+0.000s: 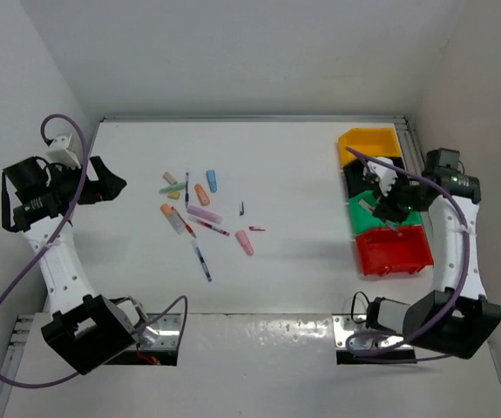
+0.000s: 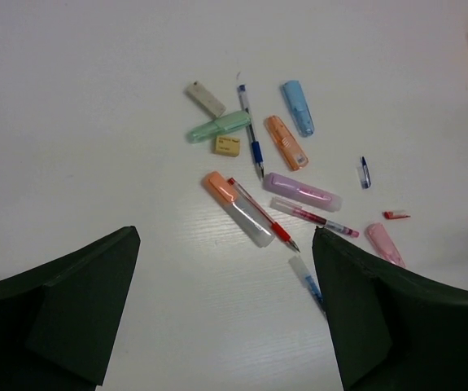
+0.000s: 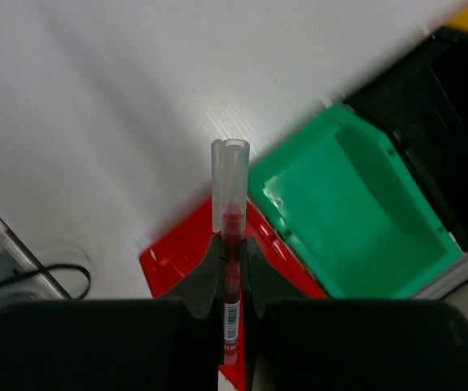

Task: Sort the stationery into containers
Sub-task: Place the pen in the storage box.

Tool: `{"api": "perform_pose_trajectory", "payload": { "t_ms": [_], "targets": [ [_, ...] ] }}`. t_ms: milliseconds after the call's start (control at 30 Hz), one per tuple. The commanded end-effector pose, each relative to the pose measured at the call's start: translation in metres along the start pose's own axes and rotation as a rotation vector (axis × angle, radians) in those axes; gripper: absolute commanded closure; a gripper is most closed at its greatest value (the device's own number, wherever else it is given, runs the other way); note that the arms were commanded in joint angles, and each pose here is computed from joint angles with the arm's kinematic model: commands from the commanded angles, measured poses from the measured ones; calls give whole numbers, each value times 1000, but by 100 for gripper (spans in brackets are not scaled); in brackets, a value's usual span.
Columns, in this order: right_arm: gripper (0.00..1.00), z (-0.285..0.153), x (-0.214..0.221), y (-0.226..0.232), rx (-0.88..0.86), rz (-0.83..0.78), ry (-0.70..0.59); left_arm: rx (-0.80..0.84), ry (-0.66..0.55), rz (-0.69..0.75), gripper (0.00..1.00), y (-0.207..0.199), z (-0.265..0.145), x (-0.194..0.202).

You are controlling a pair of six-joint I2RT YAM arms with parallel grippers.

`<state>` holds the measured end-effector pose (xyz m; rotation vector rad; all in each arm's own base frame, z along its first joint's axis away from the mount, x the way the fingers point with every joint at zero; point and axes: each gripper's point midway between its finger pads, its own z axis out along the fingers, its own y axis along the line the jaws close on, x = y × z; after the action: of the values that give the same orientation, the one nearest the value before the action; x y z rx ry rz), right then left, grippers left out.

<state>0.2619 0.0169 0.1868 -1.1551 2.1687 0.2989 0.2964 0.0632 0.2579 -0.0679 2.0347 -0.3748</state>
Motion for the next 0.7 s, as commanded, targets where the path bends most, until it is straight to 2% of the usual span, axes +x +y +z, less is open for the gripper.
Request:
{"api": "perform_pose_trajectory", "payload": {
  "t_ms": [0,67,133,267,333,667],
  "targets": [
    [100,-7,14,4,-84,-255,-96,59,-56,31,6,-5,3,-14],
    [100,-11,33,-4,-131,-228,-110,67,-58,31,6,-5,5,-13],
    [100,-25,35,-7,-169,-169,-131,66,-52,24,6,-4,6,-10],
    [100,-26,50,-21,-226,-80,-129,54,-41,21,7,0,8,-6],
    [100,-22,57,-20,-217,-102,-125,48,-39,22,7,1,8,-6],
    [100,-1,88,13,-245,-34,-79,35,-43,13,7,2,6,-12]
  ]
}}
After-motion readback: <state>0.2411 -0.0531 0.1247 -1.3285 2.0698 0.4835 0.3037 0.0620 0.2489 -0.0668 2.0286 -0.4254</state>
